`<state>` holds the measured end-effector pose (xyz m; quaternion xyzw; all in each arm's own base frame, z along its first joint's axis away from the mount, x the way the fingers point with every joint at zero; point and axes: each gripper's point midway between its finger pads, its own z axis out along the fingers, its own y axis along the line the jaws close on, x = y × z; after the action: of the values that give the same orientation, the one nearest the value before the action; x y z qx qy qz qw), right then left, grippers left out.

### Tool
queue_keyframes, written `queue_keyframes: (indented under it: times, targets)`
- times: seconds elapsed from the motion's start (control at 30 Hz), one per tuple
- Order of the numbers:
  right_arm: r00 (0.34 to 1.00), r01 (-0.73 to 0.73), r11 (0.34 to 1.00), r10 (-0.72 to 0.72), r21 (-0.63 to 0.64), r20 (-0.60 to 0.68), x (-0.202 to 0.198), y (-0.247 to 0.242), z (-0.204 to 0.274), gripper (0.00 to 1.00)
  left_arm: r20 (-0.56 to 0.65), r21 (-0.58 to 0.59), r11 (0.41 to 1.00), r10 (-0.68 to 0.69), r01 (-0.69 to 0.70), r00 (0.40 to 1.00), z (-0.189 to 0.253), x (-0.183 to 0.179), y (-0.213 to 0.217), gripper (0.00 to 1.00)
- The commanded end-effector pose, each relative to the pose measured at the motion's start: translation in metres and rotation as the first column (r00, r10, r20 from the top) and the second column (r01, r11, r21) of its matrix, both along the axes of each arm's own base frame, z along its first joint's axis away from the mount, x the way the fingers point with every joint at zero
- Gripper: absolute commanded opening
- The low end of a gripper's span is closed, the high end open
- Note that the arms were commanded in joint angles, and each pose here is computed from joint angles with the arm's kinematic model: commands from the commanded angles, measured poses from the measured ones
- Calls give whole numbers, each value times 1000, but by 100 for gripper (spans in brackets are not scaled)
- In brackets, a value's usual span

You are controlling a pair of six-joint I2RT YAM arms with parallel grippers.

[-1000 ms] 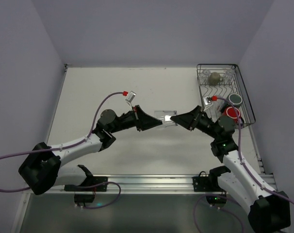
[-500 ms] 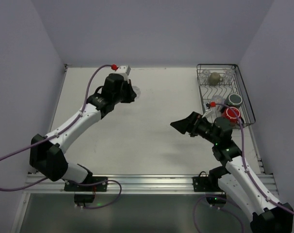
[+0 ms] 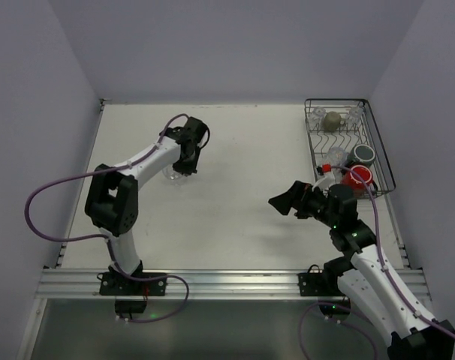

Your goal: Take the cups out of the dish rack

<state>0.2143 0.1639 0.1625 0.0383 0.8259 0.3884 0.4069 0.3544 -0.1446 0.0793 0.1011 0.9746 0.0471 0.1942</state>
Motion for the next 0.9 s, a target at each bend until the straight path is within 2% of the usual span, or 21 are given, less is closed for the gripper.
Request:
queue_keyframes:
  times: [0.0,0.1,0.13,0.2,0.23,0.4,0.43,0.5,0.53,0.6,0.67,0.7,0.73,0.77,0.8,0.83,0.87]
  targets:
    - [999,12,1000,-11,-27,49,4,-4,12,99,-40,65,996,-52,55,998,11,-1,9,0]
    - [999,11,1000,-10,-24,41,6,-3,11,99,-51,93,994,-45,49,998,5,0,13,10]
    - [999,11,1000,-10,-22,41,6,-2,12,99,-53,96,994,-44,49,998,4,-1,13,24]
    - [999,19,1000,-18,-23,46,7,-3,14,99,-44,104,994,-36,41,998,5,-1,16,41]
    - [998,25,999,-24,-23,51,9,-4,18,99,-23,103,994,-32,34,999,11,1,16,56]
    - [997,45,999,-44,-18,61,14,-5,32,99,48,76,997,-19,16,999,33,10,13,78]
    - [996,55,998,-54,-14,77,16,-6,40,99,72,60,998,-15,11,997,41,12,11,85]
    - [993,77,997,-74,-28,87,18,-9,46,98,139,15,1000,-13,11,990,60,21,3,92]
    - [988,116,993,-111,-37,111,24,-15,58,93,193,-20,1000,-6,10,981,80,23,-1,99]
    - [984,151,986,-143,-71,108,28,-22,62,85,313,-82,996,2,25,950,114,32,-14,100]
    - [962,251,960,-234,-121,139,43,-39,72,83,461,-171,982,9,79,888,169,24,-29,100]
    - [953,292,942,-271,-166,134,47,-49,70,82,554,-226,967,27,119,832,199,28,-40,100]
    - [938,336,925,-310,-179,157,53,-57,80,81,623,-272,948,41,168,781,226,7,-40,100]
    - [909,411,886,-380,-216,173,62,-73,81,79,674,-310,920,34,240,738,246,-8,-53,100]
    - [892,451,853,-424,-262,153,71,-86,73,76,744,-360,875,61,323,666,273,-15,-63,100]
    - [877,480,835,-450,-270,168,78,-94,80,74,790,-411,791,59,454,611,305,-48,-68,100]
    - [860,509,811,-482,-286,166,84,-104,80,73,784,-424,765,42,485,620,290,-60,-70,100]
